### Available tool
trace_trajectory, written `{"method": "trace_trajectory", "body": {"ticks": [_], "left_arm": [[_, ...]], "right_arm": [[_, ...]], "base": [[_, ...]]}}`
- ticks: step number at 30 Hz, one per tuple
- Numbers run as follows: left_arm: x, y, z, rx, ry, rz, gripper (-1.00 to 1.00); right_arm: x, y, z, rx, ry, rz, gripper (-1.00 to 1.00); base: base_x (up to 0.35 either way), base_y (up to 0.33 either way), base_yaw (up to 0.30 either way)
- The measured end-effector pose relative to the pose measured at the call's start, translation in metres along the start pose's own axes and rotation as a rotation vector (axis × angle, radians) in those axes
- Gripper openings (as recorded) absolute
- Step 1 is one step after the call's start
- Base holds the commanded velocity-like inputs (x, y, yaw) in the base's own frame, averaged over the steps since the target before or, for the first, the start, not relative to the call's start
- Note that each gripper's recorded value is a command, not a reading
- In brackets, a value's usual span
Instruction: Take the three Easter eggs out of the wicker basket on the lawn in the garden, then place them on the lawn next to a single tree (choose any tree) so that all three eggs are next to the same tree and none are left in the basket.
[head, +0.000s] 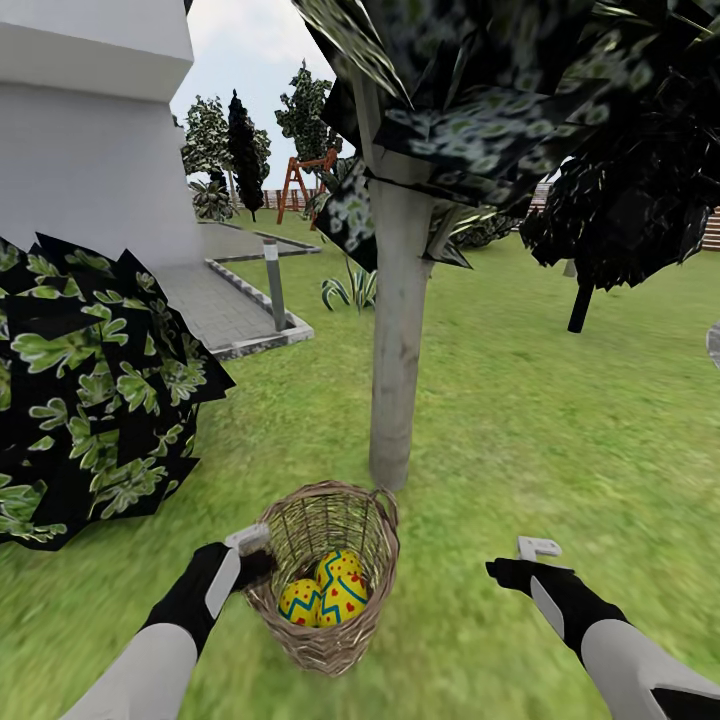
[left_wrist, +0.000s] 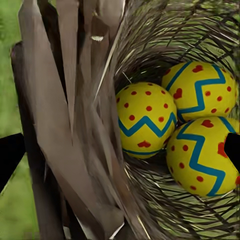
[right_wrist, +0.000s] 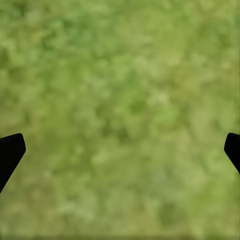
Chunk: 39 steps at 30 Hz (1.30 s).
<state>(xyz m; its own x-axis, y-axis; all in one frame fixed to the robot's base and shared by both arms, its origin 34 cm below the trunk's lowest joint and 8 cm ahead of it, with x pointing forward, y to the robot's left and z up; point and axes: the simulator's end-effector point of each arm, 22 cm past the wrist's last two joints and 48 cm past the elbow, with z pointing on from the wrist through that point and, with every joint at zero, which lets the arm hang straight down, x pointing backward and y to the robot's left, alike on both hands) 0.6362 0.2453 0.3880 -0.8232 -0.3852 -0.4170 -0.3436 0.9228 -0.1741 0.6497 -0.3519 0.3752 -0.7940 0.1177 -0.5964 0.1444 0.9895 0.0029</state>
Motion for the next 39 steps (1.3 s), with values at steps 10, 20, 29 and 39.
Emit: {"method": "trace_trajectory", "body": {"ticks": [10,20,29,39], "left_arm": [[-0.016,-0.002,-0.007,0.005,-0.030,0.000,1.00],[-0.047,-0.008,-0.036,0.026,-0.026,0.015,1.00],[-0.110,-0.013,-0.086,0.048,-0.155,0.021,1.00],[-0.135,-0.004,-0.114,0.043,-0.195,0.029,1.00]], "right_arm": [[0.000,0.000,0.000,0.001,0.000,0.000,1.00],[-0.005,0.001,-0.001,0.001,-0.011,-0.001,1.00],[-0.025,0.003,-0.004,0.001,-0.051,-0.017,1.00],[-0.106,0.006,-0.032,0.001,-0.150,-0.021,1.00]], "base": [[0.000,0.000,0.000],[0.000,0.000,0.000],[0.000,0.000,0.000],[0.000,0.000,0.000]]}}
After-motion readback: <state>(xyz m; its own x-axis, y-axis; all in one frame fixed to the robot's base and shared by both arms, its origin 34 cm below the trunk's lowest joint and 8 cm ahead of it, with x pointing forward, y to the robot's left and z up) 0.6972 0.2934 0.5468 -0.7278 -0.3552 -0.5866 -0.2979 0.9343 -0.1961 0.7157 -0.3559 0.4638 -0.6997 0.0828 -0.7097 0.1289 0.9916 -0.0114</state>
